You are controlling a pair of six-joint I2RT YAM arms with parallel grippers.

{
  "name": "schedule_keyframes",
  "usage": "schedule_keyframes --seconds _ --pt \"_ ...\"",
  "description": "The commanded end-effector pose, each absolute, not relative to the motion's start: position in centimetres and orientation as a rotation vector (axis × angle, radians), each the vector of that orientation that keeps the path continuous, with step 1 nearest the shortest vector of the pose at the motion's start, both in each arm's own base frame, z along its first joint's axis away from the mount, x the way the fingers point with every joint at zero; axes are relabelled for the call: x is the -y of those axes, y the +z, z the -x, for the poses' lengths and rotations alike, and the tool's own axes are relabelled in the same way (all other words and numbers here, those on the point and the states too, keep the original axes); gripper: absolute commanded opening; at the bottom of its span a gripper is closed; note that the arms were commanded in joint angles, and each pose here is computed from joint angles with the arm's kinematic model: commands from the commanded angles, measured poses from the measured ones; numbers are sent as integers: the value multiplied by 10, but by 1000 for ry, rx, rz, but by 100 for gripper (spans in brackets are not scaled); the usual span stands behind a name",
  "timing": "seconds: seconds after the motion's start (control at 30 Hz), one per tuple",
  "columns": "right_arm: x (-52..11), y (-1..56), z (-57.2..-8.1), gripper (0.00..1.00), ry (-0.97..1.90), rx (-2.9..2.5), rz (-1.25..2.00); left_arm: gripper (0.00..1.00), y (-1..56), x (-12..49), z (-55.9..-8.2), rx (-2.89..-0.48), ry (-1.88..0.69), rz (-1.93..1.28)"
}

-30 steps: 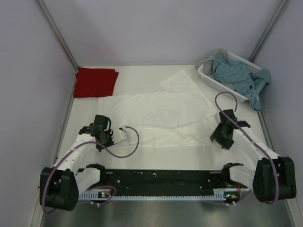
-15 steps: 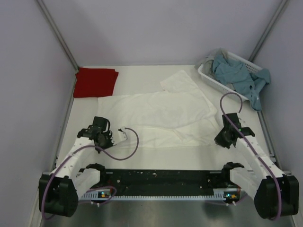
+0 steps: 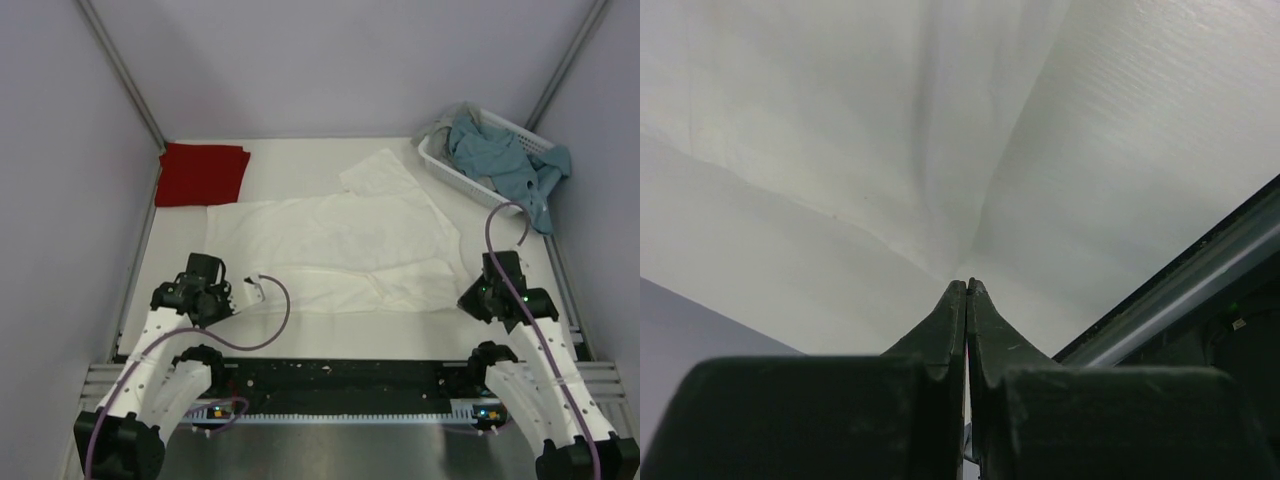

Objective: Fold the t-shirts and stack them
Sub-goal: Fold the flattened tshirt in 1/3 of the way

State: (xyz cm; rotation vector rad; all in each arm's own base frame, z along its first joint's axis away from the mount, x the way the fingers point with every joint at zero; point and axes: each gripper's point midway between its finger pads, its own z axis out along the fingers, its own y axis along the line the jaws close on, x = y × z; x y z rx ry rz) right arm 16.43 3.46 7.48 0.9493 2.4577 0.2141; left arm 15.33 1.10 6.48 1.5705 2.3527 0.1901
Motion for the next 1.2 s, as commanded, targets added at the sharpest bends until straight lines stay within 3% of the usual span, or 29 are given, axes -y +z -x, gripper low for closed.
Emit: schedule_keyframes --seconds 0.0,0.27,0.47,0.57,0.77,0.9,0.93,1.03,1.07,1.17 --pt "-30 111 -157 0 219 -2390 -955 0 79 -12 -148 -2328 197 -1600" --pt "-25 112 -147 0 190 -2389 -961 0 81 -11 -153 -2299 213 -1606" --pt "-17 118 -149 0 136 -2373 -974 54 74 20 -162 -2187 22 -1646" --pt "-16 119 -150 0 132 -2366 -982 63 63 30 -168 -2106 -11 -1703" --pt "-14 120 -149 0 119 -2352 -989 66 26 37 -174 -2083 -10 -1764" --pt "-12 115 -146 0 106 -2359 -985 61 4 31 -182 -2128 76 -1752" --pt "-12 115 -146 0 105 -2355 -988 54 2 30 -182 -2143 81 -1742" --pt "-12 117 -146 0 109 -2353 -983 9 0 30 -180 -2187 61 -1718" --pt "-12 117 -146 0 105 -2355 -984 0 0 29 -177 -2198 62 -1719" --pt "-11 119 -144 0 104 -2353 -984 0 6 23 -169 -2201 86 -1729"
